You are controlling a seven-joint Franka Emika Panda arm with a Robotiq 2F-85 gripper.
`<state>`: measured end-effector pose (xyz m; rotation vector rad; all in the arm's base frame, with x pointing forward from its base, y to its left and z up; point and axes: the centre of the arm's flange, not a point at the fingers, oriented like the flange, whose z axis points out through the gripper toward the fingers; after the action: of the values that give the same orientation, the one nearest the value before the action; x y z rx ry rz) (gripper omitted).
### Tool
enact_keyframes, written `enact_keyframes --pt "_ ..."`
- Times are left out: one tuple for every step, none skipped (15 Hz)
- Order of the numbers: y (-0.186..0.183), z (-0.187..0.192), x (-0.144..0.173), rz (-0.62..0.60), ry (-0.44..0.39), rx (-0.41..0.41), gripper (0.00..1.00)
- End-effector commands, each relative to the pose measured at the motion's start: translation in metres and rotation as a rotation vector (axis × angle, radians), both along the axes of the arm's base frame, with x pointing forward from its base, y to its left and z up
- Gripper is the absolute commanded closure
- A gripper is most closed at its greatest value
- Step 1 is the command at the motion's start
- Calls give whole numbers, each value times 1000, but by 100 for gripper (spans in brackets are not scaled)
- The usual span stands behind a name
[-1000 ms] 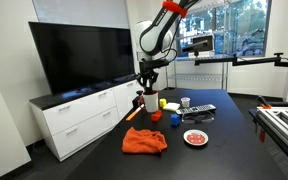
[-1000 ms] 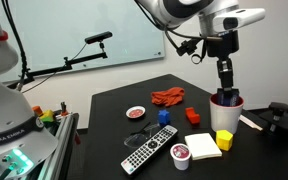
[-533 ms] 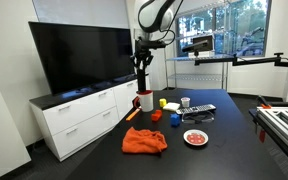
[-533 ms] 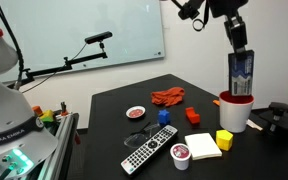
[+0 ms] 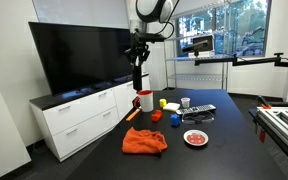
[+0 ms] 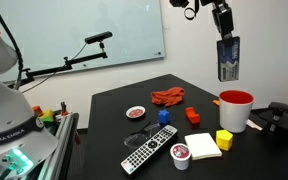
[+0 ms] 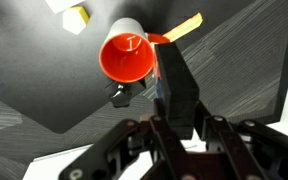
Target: Take the black box out of the cup and put the black strap into the cup
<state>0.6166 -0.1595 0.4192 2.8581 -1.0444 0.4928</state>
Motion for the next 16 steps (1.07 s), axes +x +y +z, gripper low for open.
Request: enact_keyframes --pt "39 0 -10 76 -20 55 92" --pt "55 -5 -11 96 -21 69 92" --pt "70 -11 -11 114 -19 81 92" --pt "82 -18 -12 130 -14 86 92" --pt "93 -24 -13 148 -13 84 92" --pt "101 -31 -14 164 -10 81 92" --pt "106 -38 -16 175 -3 71 92" --pt "109 -46 -19 185 2 72 92" --pt "111 -53 -20 190 6 73 92" --pt "111 -60 -23 193 12 73 92" --pt "111 -68 -25 195 16 74 92" --pt "111 -75 -28 199 23 68 92" --pt "111 -83 -32 203 31 68 92" --pt "111 -90 -35 206 36 65 92" --pt "111 -96 -37 208 42 64 92" --pt "111 -103 -40 210 48 65 92"
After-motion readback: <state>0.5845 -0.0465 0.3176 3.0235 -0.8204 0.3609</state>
